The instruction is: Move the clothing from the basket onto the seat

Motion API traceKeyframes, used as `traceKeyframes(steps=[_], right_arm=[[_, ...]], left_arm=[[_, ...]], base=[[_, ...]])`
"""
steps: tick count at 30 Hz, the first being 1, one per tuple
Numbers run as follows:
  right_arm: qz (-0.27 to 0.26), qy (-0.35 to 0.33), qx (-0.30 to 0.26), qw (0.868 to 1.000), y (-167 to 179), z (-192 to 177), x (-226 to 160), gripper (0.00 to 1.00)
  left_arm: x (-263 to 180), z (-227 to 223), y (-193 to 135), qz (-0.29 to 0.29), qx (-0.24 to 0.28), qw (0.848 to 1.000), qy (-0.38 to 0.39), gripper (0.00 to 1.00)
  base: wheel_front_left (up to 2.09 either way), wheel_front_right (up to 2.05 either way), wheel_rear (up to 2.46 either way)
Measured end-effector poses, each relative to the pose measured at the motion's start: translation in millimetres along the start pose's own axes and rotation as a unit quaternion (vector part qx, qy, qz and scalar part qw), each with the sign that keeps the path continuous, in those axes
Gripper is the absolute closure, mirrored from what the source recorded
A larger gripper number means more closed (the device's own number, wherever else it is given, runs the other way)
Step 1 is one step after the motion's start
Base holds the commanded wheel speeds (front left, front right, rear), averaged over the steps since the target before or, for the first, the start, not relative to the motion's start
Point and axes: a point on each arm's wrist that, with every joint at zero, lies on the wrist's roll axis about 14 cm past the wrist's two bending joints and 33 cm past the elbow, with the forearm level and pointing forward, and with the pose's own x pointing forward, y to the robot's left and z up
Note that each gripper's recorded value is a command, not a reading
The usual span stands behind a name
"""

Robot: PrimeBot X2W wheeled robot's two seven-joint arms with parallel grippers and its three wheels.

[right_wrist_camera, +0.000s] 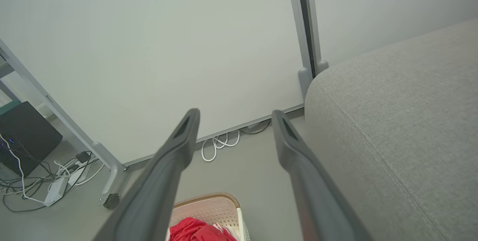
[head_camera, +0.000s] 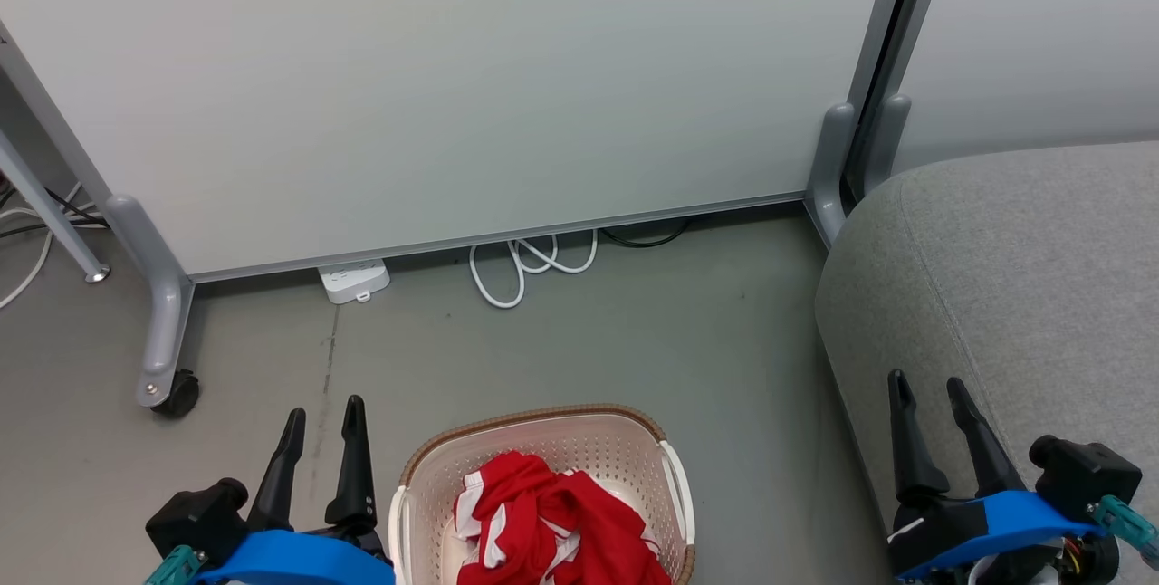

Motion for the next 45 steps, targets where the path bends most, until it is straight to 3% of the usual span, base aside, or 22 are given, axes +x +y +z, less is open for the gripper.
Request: traceKeyframes(steps=[33,45], right_arm=[[0.019,-0.002,-0.153,0.988,6.2,3.8,-4.2,0.00],[0.022,-0.001,-0.171,0.985,7.2,3.5,-5.0,0.00]], left_arm=[[-2.5,3.7,-7.2,-0.009,0.077,0.997,-0.023,0.00],[-2.3,4.2,-9.0,-0.010,0.090,0.996,-0.027,0.00]], base=[[0.00,0.00,0.00],[0.00,0.00,0.00]])
